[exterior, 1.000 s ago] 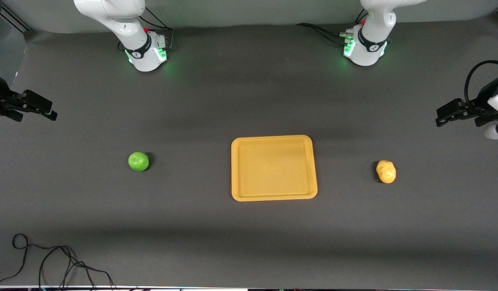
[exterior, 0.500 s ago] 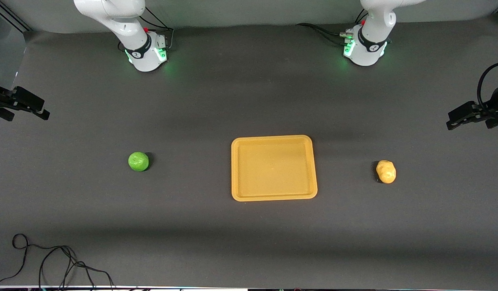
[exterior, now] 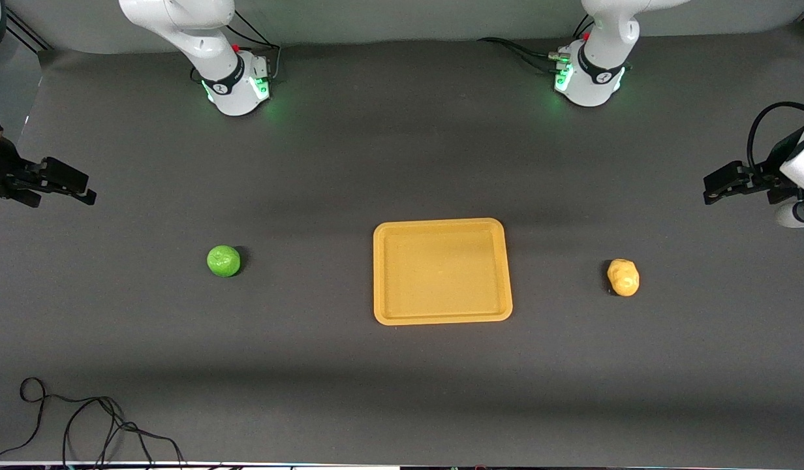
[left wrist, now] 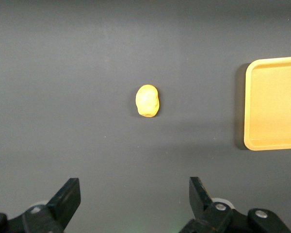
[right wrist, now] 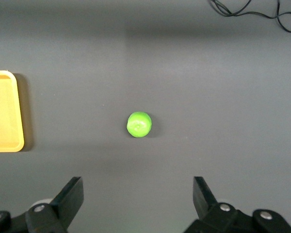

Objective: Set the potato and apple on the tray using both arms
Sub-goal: 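Reach the right gripper to the apple while the left gripper reaches the potato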

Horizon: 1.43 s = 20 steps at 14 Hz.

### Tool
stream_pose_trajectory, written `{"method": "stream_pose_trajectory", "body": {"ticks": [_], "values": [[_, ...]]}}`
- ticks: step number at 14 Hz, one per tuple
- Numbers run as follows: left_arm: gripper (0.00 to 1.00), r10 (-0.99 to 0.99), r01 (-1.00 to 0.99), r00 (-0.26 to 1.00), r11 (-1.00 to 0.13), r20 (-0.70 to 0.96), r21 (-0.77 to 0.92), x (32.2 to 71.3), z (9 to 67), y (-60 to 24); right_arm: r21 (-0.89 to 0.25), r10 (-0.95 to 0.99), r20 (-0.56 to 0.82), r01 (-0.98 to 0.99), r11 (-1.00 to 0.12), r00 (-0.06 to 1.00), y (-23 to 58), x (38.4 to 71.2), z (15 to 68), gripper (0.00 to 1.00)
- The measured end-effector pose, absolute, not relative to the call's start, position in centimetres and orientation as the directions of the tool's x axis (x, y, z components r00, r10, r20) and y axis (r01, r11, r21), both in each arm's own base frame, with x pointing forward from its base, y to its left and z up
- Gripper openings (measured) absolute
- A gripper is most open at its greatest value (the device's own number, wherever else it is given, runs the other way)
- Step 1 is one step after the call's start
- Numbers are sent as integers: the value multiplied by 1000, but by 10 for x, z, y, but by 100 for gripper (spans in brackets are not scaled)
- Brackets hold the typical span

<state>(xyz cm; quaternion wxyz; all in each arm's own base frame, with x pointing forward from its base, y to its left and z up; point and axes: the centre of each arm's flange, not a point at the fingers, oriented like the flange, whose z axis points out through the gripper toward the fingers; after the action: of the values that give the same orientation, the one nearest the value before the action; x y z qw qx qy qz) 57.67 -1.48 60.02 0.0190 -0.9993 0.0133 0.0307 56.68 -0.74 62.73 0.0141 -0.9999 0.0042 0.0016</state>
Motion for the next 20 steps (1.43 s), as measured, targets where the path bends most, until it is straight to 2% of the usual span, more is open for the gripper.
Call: {"method": "stream_pose_trajectory", "body": {"ticks": [4,10,14,20], "values": [[100,-29,-33,991,-999,-130,-23,604,541,-13,-29,17,-46,16,-999,999,5,571,601,100],[100,-42,-41,991,-999,-128,6,647,402,-18,-28,53,-64,51,-998,997,28,576,525,100],[100,-43,-42,997,-999,-71,14,639,318,-17,-27,57,-44,56,-998,997,33,579,441,100],[100,-25,-24,999,-1000,-46,19,623,255,-6,-30,65,-104,62,-998,992,39,582,346,100]]}}
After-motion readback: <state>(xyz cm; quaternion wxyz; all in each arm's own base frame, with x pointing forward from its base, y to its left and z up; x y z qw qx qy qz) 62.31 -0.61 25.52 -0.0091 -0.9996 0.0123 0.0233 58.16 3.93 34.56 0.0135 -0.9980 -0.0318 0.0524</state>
